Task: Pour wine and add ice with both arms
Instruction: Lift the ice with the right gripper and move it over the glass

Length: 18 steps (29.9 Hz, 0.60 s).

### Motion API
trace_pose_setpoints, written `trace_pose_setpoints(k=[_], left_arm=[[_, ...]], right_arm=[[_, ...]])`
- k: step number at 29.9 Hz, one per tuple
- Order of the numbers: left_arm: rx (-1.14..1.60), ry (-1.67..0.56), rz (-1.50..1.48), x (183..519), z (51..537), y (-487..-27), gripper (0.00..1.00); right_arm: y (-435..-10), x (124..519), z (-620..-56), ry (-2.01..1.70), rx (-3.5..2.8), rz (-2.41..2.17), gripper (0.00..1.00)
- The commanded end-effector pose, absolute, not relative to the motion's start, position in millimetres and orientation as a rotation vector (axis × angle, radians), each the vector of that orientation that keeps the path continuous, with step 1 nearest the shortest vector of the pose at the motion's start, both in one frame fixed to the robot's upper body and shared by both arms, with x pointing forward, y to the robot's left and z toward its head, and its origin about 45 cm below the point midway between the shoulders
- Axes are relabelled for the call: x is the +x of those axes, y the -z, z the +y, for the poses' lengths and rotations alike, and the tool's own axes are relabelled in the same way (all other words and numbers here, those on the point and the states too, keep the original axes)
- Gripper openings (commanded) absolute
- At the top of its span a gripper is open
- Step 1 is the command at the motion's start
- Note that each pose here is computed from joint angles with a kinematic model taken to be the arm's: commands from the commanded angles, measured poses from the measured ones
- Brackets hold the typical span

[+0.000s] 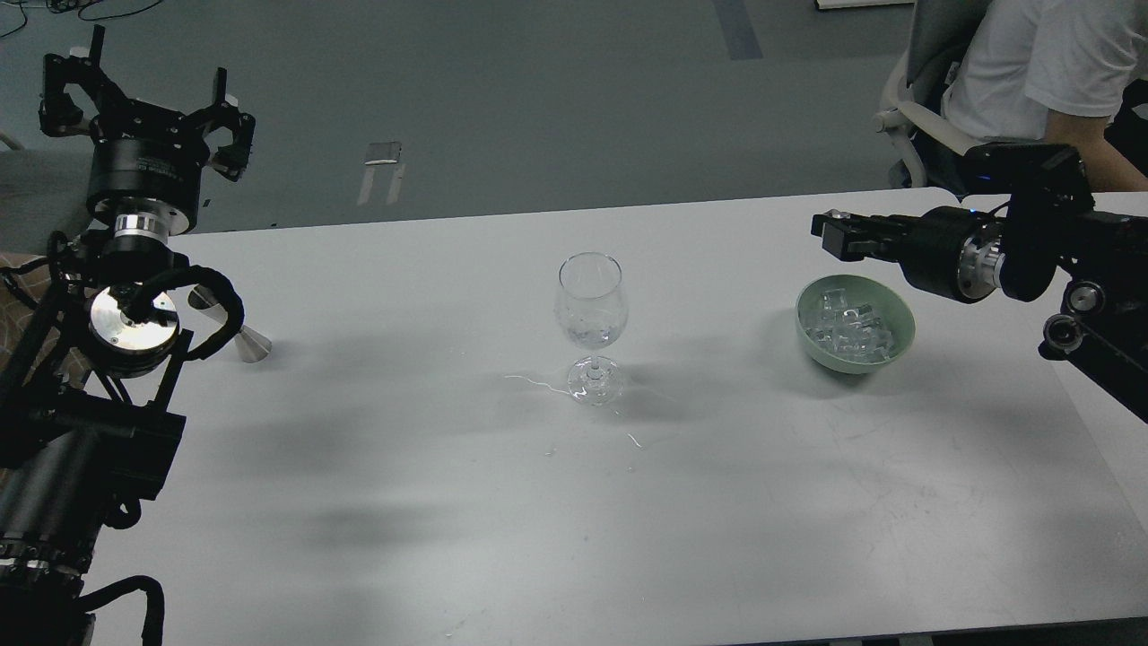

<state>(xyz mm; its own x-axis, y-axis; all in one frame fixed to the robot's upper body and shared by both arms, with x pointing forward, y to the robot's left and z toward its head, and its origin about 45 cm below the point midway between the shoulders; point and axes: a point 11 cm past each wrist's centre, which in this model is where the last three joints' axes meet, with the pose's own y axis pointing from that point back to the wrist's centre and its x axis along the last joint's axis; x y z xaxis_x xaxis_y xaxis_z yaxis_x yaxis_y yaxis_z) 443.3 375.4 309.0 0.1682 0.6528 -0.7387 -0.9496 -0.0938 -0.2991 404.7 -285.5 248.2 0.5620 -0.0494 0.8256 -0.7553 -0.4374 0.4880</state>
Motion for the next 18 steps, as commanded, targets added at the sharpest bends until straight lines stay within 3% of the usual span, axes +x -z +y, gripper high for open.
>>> trace_pose_setpoints(k=[1, 8, 18], left_arm=[[-0.918, -1.408, 0.409, 443, 378, -310, 0.98], [-0.911, -1.41, 0.407, 442, 379, -310, 0.98], [-0.91, -1.417, 0.404, 441, 382, -310, 0.98]], right_arm=[[-273, 399, -252, -1.067, 1.913, -0.621, 0.23], [-310, 395, -200, -1.249, 1.953, -0.566, 0.22], [-321, 390, -141, -1.371, 2.005, -0.47, 0.28]])
